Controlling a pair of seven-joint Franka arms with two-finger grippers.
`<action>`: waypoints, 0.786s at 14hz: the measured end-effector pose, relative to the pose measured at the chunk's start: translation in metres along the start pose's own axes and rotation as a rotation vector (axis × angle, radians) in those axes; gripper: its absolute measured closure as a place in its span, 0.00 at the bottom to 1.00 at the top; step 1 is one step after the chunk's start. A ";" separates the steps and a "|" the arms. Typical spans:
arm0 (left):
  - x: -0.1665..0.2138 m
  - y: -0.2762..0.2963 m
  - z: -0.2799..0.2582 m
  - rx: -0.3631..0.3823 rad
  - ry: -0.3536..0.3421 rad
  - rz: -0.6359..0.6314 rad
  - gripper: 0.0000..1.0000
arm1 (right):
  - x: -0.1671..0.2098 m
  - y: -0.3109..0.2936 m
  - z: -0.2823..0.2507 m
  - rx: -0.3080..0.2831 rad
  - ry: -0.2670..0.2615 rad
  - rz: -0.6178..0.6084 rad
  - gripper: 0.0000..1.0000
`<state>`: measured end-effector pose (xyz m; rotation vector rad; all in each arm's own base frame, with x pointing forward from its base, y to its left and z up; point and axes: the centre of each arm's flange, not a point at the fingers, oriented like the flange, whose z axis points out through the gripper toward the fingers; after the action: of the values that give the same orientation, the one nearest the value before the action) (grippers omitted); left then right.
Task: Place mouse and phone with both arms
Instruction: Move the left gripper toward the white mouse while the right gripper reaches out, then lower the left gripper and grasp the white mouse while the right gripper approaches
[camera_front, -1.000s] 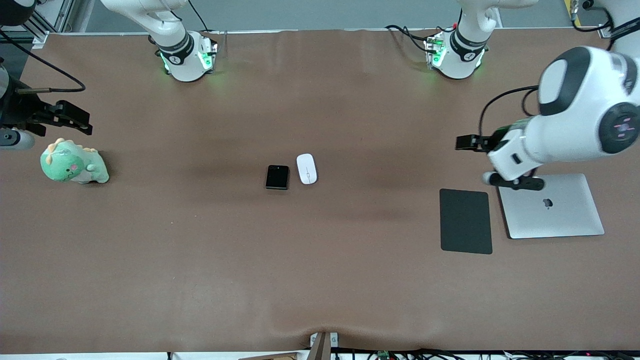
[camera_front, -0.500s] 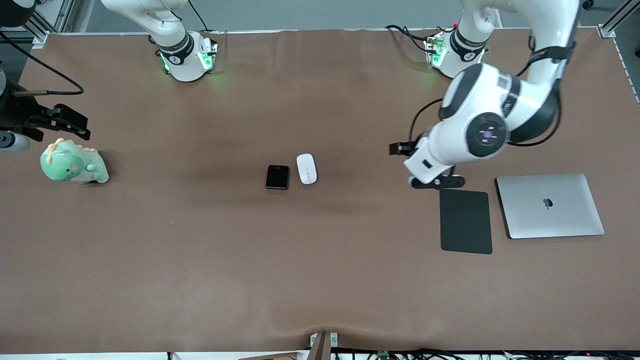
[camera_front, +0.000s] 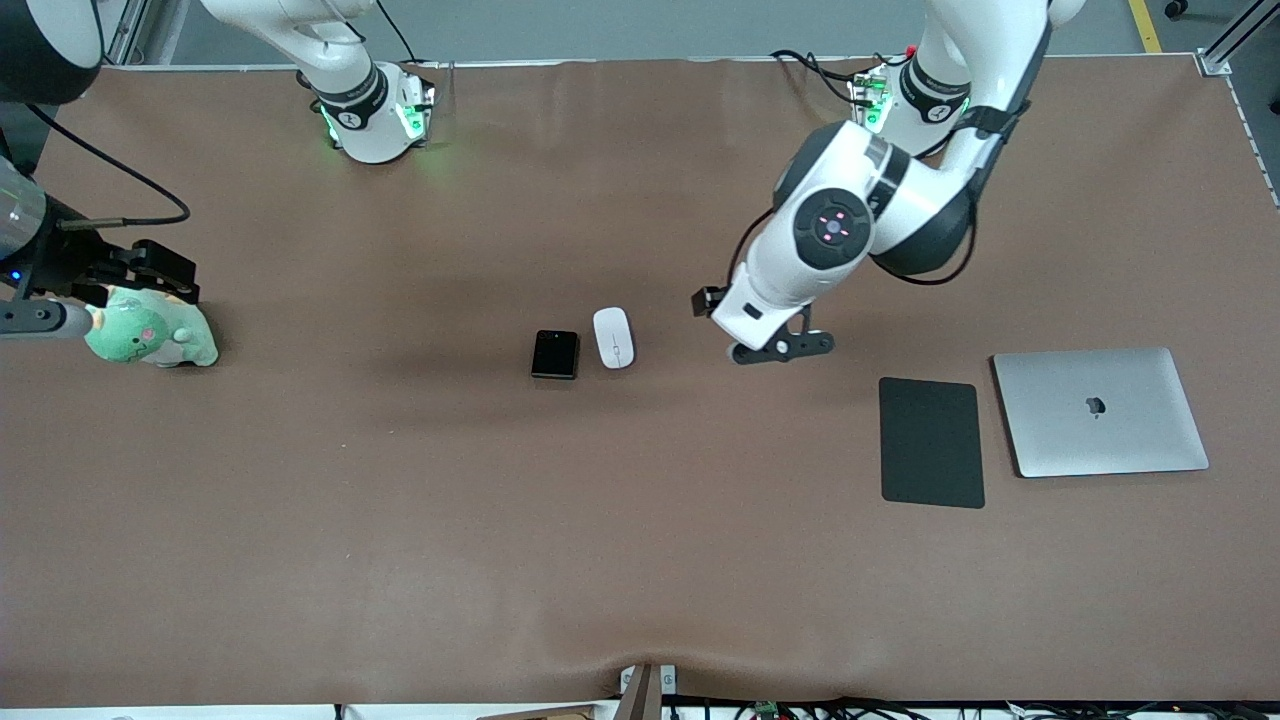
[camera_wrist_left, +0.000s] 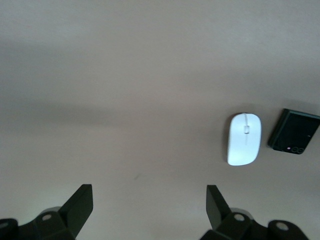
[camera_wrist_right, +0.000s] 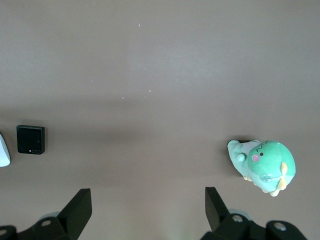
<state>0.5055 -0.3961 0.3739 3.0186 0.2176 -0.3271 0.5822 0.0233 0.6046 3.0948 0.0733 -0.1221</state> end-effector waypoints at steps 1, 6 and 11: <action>-0.006 0.011 0.009 -0.009 0.014 -0.007 0.00 | 0.001 -0.001 0.003 0.000 -0.005 -0.001 0.00; -0.031 0.067 0.069 -0.064 0.076 -0.074 0.00 | 0.010 -0.015 0.020 -0.004 -0.042 -0.026 0.00; -0.016 0.107 0.125 -0.051 0.112 -0.200 0.00 | 0.019 -0.022 0.038 -0.007 -0.073 -0.036 0.00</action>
<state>0.4803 -0.5178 0.2647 2.9718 0.5304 -0.1640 0.5971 0.0446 0.5640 3.0793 0.1272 -0.2361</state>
